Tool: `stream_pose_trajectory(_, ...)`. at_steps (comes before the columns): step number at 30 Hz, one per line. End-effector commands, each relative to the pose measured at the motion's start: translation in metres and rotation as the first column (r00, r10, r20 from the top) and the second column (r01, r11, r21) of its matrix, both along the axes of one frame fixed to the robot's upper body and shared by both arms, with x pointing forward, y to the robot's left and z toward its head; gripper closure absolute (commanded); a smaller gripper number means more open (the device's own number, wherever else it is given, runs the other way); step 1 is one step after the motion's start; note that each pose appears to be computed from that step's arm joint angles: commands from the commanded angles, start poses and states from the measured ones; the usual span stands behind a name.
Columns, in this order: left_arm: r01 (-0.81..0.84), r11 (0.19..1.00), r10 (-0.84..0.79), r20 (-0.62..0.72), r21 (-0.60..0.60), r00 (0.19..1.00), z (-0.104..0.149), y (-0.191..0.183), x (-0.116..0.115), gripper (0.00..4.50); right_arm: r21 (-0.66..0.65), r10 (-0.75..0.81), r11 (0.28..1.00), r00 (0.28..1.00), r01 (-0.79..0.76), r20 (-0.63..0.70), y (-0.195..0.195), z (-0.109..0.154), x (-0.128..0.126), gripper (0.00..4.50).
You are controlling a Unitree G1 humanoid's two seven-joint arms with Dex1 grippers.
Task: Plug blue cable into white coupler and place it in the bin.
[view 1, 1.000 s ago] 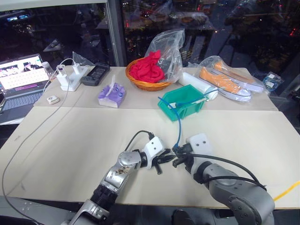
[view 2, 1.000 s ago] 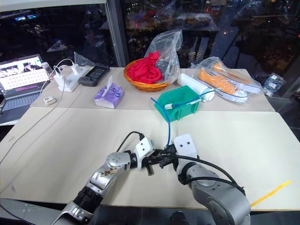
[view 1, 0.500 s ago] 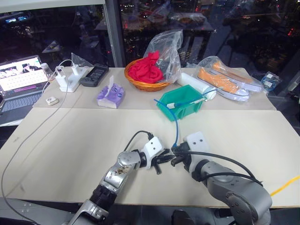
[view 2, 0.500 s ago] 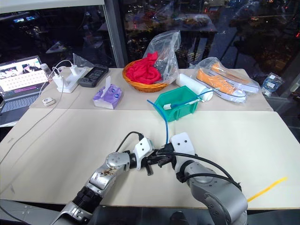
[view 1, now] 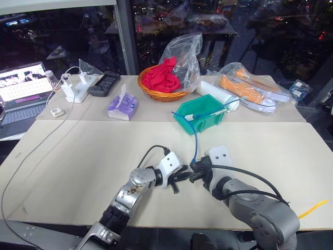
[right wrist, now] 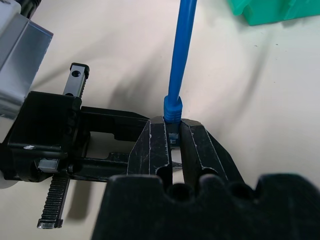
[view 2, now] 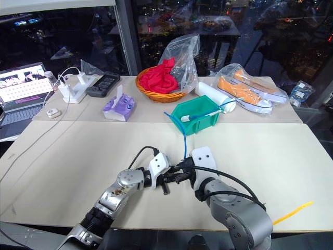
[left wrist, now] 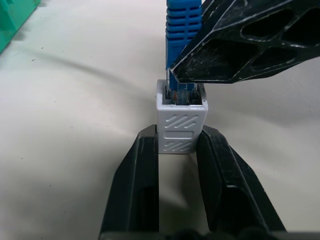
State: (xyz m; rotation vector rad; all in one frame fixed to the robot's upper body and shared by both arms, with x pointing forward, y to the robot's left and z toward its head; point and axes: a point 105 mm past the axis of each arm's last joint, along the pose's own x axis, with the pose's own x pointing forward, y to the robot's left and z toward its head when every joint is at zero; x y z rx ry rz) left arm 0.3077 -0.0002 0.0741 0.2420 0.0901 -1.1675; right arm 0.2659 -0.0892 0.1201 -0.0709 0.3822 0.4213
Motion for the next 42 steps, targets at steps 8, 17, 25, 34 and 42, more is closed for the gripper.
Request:
stream_pose_trajectory(8, 0.009, 0.999, -0.008, 0.03, -0.035, 1.0, 0.011, -0.001, -0.003, 3.9, -0.017, 0.032, 0.999, 0.963, -0.037, -0.267, 0.003, -0.049, -0.017, 4.5)
stream_pose_trajectory(17, 0.005, 0.999, -0.004, 0.028, -0.034, 1.0, 0.01, -0.001, -0.005, 3.9, -0.066, 0.031, 0.996, 0.948, -0.054, -0.317, 0.006, -0.067, -0.013, 4.5)
stream_pose_trajectory(25, -0.003, 0.999, 0.003, 0.025, -0.035, 1.0, 0.01, 0.001, -0.005, 3.9, -0.151, 0.019, 0.986, 0.941, -0.074, -0.337, 0.004, -0.08, -0.012, 4.5)
stream_pose_trajectory(34, -0.011, 0.999, 0.011, 0.024, -0.036, 1.0, 0.011, 0.002, -0.004, 3.9, -0.221, 0.046, 0.966, 0.933, -0.133, -0.358, 0.005, -0.094, -0.02, 4.5)
stream_pose_trajectory(42, -0.019, 0.999, 0.02, 0.029, -0.031, 0.999, 0.011, 0.003, -0.002, 3.9, -0.212, 0.051, 0.969, 0.94, -0.128, -0.338, 0.006, -0.09, -0.017, 4.5)
